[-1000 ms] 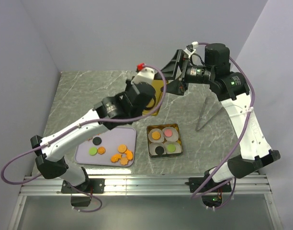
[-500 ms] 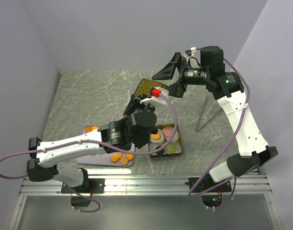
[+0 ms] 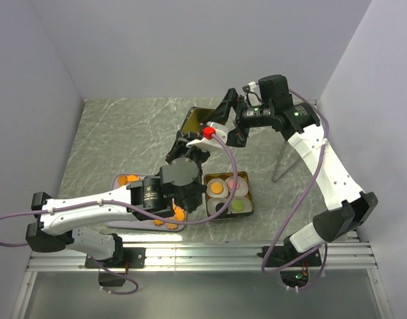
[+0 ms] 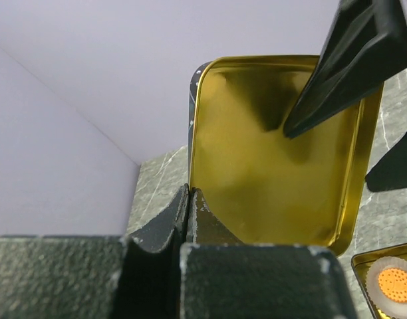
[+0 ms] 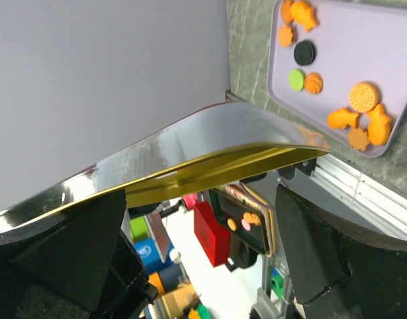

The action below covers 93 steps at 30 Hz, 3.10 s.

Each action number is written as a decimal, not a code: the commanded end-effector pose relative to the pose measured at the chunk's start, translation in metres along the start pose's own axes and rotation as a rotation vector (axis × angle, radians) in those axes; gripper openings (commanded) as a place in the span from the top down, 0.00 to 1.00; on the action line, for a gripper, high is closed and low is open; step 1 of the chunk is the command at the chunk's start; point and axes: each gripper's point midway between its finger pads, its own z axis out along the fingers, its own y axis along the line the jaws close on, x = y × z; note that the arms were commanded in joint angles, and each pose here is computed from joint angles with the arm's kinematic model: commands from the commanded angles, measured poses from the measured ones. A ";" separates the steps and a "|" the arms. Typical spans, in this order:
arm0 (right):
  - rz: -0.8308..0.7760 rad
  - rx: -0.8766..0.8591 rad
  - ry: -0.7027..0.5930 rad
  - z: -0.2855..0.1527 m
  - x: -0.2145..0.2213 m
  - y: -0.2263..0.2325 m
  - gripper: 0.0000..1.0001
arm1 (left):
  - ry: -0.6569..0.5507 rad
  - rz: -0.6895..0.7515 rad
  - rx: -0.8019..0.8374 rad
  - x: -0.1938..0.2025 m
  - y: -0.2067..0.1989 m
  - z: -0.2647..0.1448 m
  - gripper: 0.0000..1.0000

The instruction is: Pack the cookies

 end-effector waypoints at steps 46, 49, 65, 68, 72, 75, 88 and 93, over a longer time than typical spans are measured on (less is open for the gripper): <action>0.036 -0.010 -0.055 -0.021 0.009 0.030 0.04 | -0.062 0.089 0.041 -0.033 -0.015 -0.017 1.00; 0.026 0.017 -0.013 -0.012 0.020 0.022 0.11 | -0.073 0.099 0.039 -0.038 -0.016 -0.016 1.00; 0.028 -0.002 0.065 0.001 0.032 0.014 0.85 | -0.091 0.148 0.026 -0.046 -0.020 -0.018 1.00; 0.029 -0.015 0.067 0.004 0.030 0.014 1.00 | -0.085 0.174 0.027 -0.042 -0.025 -0.019 1.00; 0.023 -0.018 0.058 0.006 0.026 0.012 1.00 | -0.065 0.180 0.028 -0.037 -0.029 -0.020 1.00; 0.021 -0.016 0.039 0.006 0.018 0.009 1.00 | -0.049 0.183 0.036 -0.033 -0.033 -0.021 0.94; 0.038 0.007 -0.108 -0.017 -0.039 -0.015 1.00 | -0.044 0.180 0.176 -0.020 -0.067 -0.028 0.46; 0.044 0.023 -0.180 -0.030 -0.063 -0.026 1.00 | 0.001 0.169 0.351 -0.014 -0.086 -0.037 0.31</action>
